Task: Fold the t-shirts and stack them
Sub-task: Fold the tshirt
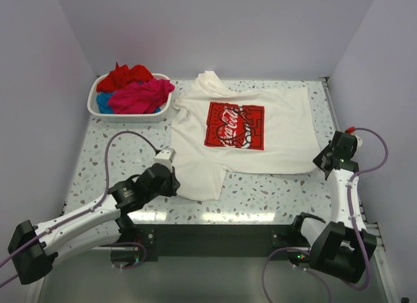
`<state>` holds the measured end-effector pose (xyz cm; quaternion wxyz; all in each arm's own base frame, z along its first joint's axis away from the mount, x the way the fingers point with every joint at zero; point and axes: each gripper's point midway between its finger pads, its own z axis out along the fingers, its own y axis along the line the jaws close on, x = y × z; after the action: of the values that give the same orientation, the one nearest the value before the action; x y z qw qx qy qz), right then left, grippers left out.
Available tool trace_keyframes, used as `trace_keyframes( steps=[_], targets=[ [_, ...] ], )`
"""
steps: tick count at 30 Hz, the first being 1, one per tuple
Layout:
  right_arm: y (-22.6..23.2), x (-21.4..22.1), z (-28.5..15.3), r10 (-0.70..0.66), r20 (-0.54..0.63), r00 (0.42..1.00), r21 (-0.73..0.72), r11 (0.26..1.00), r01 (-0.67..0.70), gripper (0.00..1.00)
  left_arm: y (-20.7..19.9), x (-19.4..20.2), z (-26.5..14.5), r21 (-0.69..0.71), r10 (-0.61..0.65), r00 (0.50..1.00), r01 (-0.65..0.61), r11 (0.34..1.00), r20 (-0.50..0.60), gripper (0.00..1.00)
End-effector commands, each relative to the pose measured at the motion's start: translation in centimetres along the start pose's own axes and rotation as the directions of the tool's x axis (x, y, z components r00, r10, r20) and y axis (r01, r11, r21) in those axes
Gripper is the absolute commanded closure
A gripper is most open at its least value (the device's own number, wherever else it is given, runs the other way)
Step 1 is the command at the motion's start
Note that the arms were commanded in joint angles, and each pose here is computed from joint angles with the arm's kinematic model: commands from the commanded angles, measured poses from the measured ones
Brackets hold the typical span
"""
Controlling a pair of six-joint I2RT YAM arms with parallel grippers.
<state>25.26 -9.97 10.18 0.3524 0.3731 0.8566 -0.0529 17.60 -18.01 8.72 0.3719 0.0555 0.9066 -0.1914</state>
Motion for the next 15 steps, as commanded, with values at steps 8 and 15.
trace_keyframes(
  steps=[8,15],
  targets=[
    [-0.7,-0.5,-4.0,-0.009,0.053,0.999,-0.011,1.000,0.010,1.00,-2.2,0.2,-3.0,0.156,-0.072,0.997,0.075,0.985,-0.021,1.00],
    [-0.9,-1.3,-5.5,0.000,0.102,0.995,-0.012,1.000,0.001,1.00,-2.8,-0.6,-5.9,0.219,-0.147,0.989,0.145,0.965,-0.009,1.00]
  ],
)
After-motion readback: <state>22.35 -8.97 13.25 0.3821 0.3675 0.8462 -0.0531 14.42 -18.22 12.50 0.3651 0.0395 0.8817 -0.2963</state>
